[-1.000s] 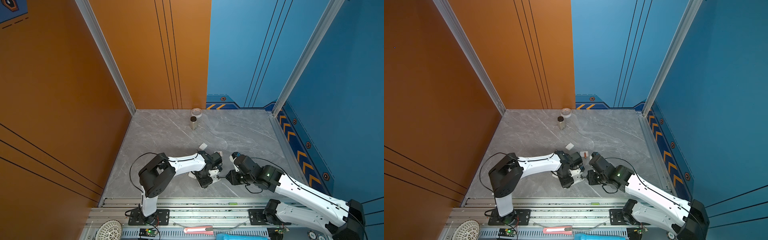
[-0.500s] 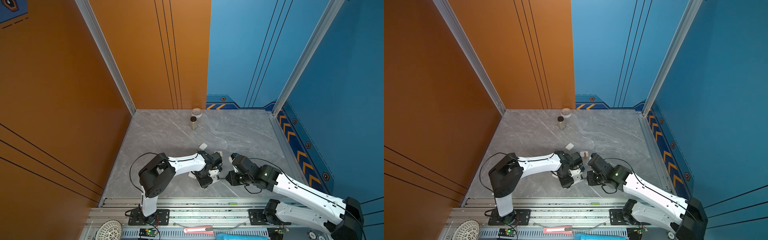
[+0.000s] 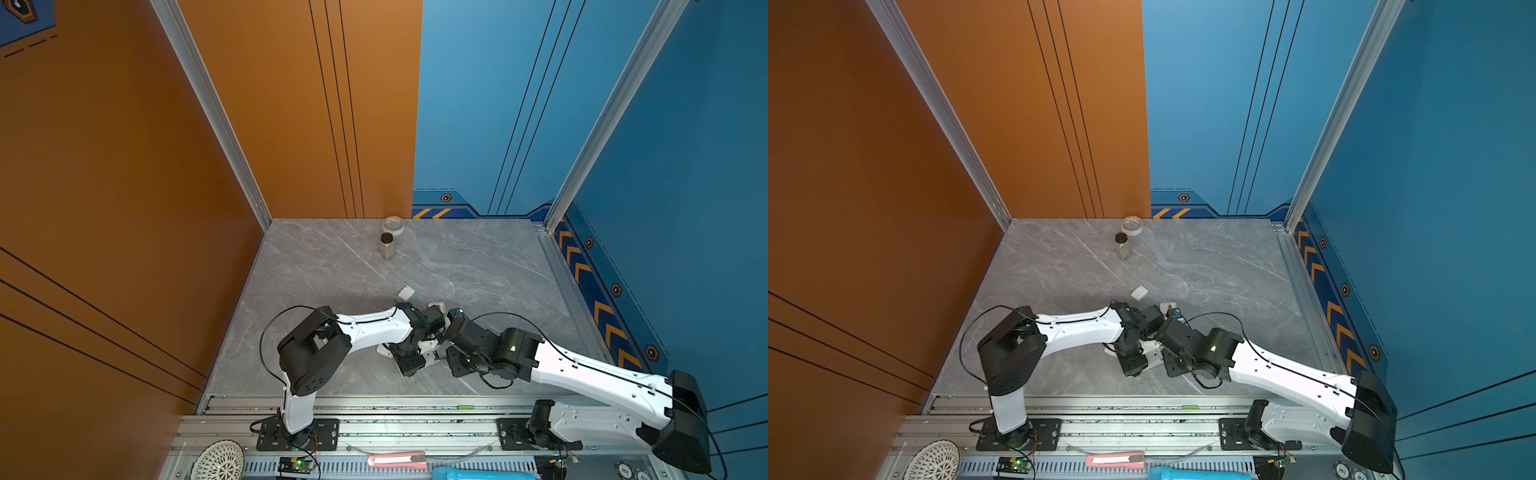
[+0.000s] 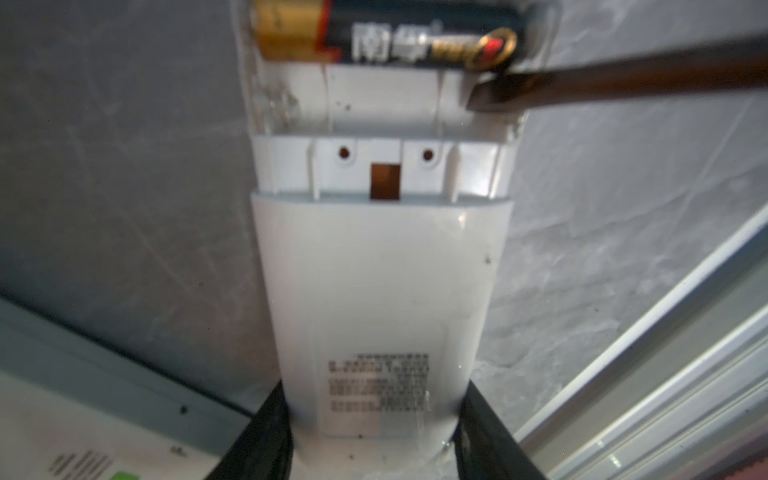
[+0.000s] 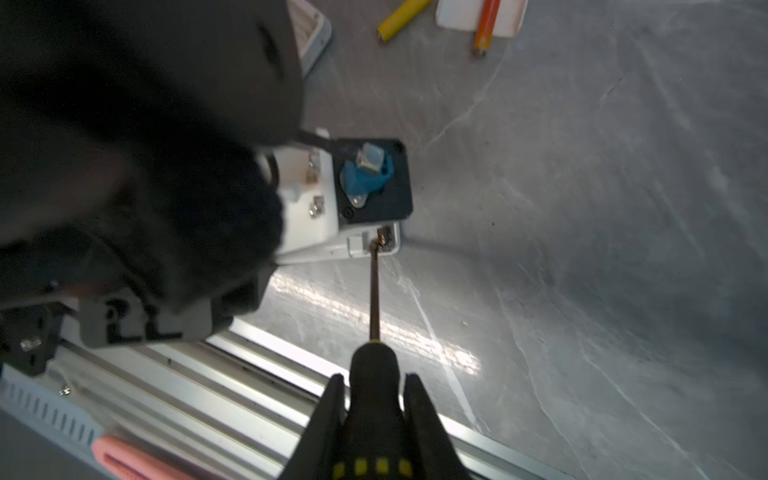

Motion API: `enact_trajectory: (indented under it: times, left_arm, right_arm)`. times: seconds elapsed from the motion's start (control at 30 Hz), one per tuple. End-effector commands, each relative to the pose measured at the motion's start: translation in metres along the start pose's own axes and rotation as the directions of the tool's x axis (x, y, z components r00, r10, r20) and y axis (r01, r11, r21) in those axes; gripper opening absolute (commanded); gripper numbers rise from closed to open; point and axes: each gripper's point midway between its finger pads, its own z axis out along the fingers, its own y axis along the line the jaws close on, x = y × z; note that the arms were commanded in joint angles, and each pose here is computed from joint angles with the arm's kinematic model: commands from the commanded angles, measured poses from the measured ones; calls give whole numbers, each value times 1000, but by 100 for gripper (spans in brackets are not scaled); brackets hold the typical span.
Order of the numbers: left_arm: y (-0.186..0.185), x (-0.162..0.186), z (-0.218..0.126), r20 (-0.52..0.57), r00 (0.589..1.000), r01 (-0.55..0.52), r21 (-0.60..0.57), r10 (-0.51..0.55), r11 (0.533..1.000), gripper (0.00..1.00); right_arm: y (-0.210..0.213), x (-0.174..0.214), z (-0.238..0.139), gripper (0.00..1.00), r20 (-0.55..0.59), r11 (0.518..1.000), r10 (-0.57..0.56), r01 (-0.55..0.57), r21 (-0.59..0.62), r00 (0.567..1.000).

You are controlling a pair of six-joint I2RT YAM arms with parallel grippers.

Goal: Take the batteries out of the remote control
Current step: 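Lever the gold-black battery out of the compartment with the screwdriver tip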

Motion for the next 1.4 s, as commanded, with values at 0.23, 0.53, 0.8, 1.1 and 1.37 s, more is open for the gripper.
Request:
enact_trajectory:
  times: [0.23,0.53,0.8,1.1,1.37]
  left_arm:
    - [-11,8,-12,-46,999,-13,53,16,999,0]
    - [-17,4,-15,-31,999,-18,112,22,994,0]
    - [-10,8,-7,-64,998,16,91,-10,996,0]
    - [10,2,-4,-51,997,51,-9,-52,999,19]
    - [35,-12,-24,97,989,123,-163,-109,979,91]
  right_arm:
    - [-18,6,3,0,146,954,-160,115,278,976]
    - [-25,10,4,0,282,984,-85,37,173,956]
    - [-39,-9,-24,0,341,989,-25,-26,145,940]
    - [-63,-8,-19,0,271,984,57,-99,147,961]
    - [-98,-22,9,16,335,943,289,-327,62,897]
